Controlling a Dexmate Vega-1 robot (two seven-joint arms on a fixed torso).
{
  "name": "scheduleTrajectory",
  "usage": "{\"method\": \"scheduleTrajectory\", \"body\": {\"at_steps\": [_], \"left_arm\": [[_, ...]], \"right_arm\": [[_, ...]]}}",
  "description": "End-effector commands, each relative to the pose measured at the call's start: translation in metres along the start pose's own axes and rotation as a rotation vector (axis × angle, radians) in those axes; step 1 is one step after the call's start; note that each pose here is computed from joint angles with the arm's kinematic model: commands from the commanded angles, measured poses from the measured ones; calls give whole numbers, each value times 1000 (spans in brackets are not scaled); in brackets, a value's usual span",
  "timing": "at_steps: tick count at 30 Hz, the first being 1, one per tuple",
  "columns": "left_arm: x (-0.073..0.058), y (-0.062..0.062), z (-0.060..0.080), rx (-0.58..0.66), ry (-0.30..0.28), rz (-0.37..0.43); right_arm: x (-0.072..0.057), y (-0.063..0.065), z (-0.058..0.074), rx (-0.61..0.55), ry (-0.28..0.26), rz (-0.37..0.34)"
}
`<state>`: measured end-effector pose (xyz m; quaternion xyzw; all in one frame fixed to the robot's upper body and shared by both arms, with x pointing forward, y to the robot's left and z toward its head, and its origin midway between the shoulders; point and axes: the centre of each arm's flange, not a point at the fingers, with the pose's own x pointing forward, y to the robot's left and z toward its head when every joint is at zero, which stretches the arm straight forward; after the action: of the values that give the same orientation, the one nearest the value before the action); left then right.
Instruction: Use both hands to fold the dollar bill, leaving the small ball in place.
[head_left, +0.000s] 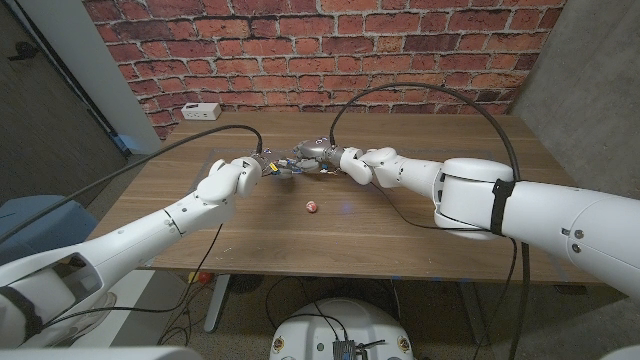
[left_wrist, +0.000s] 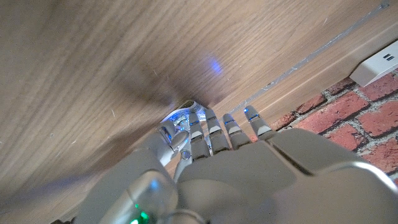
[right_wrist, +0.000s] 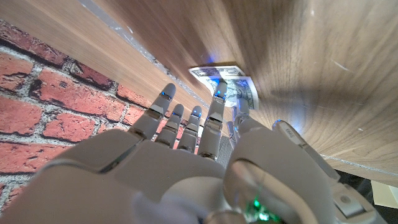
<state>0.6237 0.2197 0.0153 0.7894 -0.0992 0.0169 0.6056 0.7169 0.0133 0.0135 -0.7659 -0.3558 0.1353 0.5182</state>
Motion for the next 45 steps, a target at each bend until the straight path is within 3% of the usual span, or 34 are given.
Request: {"method": "scheduleTrajectory", "body": {"at_steps": [1,11,24,39,45], "left_arm": [[8,5,1,39,42,-28],[26,4,0,34,52,-108],[37,6,0,29,33,-122],[22,14,1,-6,-70,33],[23,11,1,-93,-112,3]], "right_arm": [[1,2,-1,0,13,26],[3,0,-5,20,41,42],[6,0,-11,37,110,77],[7,-2,-12,54,121,89],[7,-2,-12,57,119,83]]}}
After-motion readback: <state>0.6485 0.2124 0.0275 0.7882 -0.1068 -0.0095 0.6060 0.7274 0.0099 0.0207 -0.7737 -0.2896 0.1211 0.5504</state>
